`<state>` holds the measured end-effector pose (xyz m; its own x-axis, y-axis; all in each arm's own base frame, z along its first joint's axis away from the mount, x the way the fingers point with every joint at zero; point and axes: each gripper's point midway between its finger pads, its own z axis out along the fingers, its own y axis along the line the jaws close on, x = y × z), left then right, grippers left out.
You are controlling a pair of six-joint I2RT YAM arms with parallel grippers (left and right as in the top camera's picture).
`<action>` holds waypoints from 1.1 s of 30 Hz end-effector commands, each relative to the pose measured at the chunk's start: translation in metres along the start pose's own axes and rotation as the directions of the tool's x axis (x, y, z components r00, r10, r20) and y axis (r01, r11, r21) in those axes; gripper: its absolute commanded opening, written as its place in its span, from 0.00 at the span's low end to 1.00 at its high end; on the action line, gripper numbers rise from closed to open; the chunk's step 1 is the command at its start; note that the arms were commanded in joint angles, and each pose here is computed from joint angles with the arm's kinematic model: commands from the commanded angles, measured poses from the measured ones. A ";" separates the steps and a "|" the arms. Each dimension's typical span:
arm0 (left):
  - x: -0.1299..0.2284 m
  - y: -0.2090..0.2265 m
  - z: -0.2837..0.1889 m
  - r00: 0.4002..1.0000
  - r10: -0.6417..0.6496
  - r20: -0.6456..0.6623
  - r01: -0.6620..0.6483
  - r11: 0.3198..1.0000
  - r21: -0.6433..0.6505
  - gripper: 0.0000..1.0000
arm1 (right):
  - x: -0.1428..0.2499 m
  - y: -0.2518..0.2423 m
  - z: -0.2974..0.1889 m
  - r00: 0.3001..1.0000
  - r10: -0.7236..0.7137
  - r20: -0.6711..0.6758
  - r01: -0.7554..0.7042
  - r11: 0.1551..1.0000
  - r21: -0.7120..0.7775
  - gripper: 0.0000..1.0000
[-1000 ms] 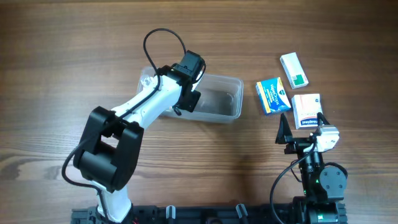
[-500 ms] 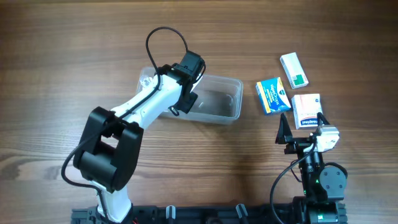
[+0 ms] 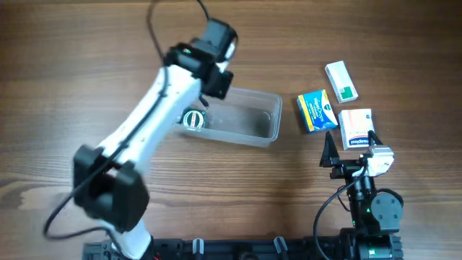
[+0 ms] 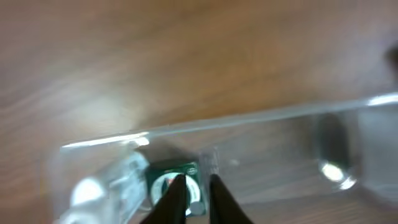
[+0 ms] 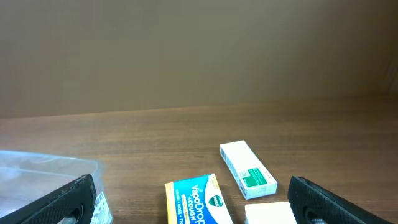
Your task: Pack container
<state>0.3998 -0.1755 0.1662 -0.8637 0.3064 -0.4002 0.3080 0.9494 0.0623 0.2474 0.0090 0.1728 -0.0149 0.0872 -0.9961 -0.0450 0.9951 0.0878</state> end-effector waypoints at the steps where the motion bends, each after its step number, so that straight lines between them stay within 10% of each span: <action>1: -0.004 0.062 -0.053 0.946 -0.313 0.088 0.316 0.948 -0.021 0.06 | -0.001 -0.003 0.000 1.000 -0.007 0.005 0.007 1.000 0.012 1.00; 8: 0.051 0.166 -0.065 0.758 -0.652 -0.002 0.650 0.755 -0.084 0.04 | -0.001 -0.003 0.000 1.000 -0.007 0.005 0.007 1.000 0.012 1.00; 16: 0.094 0.171 -0.015 0.667 -0.731 -0.144 0.737 0.676 -0.014 0.04 | -0.001 -0.003 0.000 1.000 -0.007 0.005 0.007 1.000 0.012 1.00; 21: 0.100 0.138 0.010 0.684 -0.690 -0.237 0.728 0.664 0.170 0.04 | -0.001 -0.003 0.000 1.000 -0.007 0.005 0.007 1.000 0.012 1.00; 33: 0.119 0.140 0.015 0.757 -0.599 -0.261 0.642 0.755 0.132 0.04 | -0.001 -0.003 0.000 1.000 -0.007 0.005 0.007 1.000 0.012 1.00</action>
<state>0.3484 -0.0122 0.1209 -0.9281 -0.3590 -0.0988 -0.3017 0.8807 -0.3652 0.2474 0.0090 0.1728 -0.0149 0.0872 -0.9961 -0.0450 0.9951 0.0878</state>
